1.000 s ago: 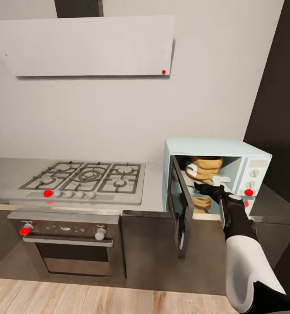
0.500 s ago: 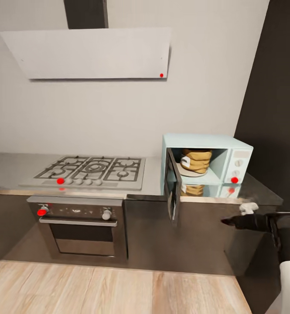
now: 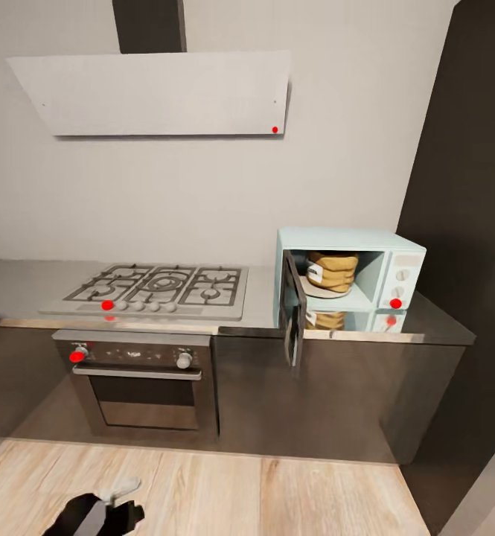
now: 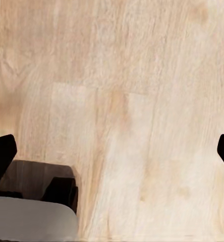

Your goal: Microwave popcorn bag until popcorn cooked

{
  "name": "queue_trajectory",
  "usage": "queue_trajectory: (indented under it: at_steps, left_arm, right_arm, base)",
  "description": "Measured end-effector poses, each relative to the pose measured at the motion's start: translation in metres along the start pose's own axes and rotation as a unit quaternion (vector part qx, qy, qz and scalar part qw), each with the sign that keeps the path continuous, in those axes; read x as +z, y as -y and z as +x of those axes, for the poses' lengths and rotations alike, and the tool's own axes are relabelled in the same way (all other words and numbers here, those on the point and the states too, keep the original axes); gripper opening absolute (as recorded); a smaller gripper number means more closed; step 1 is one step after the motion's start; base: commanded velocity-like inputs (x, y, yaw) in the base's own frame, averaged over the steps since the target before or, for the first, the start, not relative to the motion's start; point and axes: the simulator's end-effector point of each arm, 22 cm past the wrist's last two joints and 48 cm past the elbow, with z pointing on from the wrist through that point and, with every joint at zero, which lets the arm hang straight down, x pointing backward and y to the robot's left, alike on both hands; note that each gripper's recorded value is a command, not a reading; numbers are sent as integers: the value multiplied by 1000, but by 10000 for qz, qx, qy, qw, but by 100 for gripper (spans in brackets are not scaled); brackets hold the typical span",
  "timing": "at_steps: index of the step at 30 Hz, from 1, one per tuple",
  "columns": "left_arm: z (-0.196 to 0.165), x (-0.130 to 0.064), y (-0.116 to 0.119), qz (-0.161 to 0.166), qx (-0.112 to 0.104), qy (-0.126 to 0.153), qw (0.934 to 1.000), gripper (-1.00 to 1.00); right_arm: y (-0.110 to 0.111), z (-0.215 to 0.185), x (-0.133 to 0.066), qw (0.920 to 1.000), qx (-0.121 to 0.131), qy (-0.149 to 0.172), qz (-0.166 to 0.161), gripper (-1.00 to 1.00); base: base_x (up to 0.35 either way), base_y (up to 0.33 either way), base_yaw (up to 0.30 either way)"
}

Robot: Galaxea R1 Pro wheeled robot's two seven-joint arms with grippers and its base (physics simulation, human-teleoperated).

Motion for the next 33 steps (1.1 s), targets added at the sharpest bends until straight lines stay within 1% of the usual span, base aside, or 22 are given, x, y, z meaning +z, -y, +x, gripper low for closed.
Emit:
queue_trajectory:
  at_steps: [1,2,3,4,7,8,12,13,16,19,21,25,26,27,28,30,33]
  left_arm:
    - [-93,-28,39,241,27,478,9986,100]
    - [-162,-59,73,467,47,856,9952,100]
    - [-172,-66,86,552,70,816,9951,100]
    - [-174,-67,92,605,71,834,9947,100]
    - [-177,-69,108,776,30,850,9934,100]
    - [-183,-73,104,752,8,886,9932,100]
    - [-179,-71,81,584,-90,814,9949,100]
    - [-181,-72,78,555,-115,833,9949,100]
    - [-187,-76,79,604,-176,902,9939,100]
    - [-187,-80,90,717,-191,890,9933,100]
    - [-186,-83,101,793,-139,877,9929,100]
    - [-195,-94,122,931,-41,942,9912,100]
    - [-201,-133,179,1432,299,1047,9837,100]
    - [-246,-214,228,2072,422,2000,9567,100]
    - [-277,-290,244,2402,549,2873,9256,100]
    - [-274,-284,245,2344,539,2801,9293,100]
    - [-274,-284,244,2318,531,2808,9298,100]
  right_arm:
    - [0,25,2,9999,8,-91,80,100]
    - [0,38,2,9998,19,-143,111,100]
    - [-1,46,2,9997,24,-185,130,100]
    - [-5,53,3,9996,-29,-257,120,100]
    - [-19,67,4,9993,-34,-378,29,100]
    - [-25,71,5,9991,-33,-414,-30,100]
    - [-45,88,6,9985,-30,-528,-170,100]
    - [-48,92,6,9983,-30,-555,-186,100]
    - [-49,105,5,9978,-29,-639,-194,100]
    - [-49,105,5,9978,-29,-639,-187,100]
    - [-49,105,5,9978,-29,-639,-186,100]
    - [-49,105,5,9978,-29,-638,-185,100]
    - [-49,105,5,9978,-30,-639,-190,100]
    - [-49,105,5,9978,-28,-639,-190,100]
    - [-49,105,5,9978,-29,-636,-192,100]
    - [-49,105,5,9978,-29,-636,-193,100]
    - [-49,105,5,9978,-29,-636,-193,100]
  base:
    - [0,0,0]
    - [0,0,0]
    - [0,0,0]
    - [0,0,0]
    - [19,0,0]
    - [99,0,0]
    - [57,0,0]
    - [11,0,0]
    - [4,0,0]
    - [0,0,0]
    - [0,0,0]
    - [0,0,0]
    - [0,0,0]
    - [48,0,0]
    - [87,0,0]
    - [271,0,0]
    - [310,0,0]
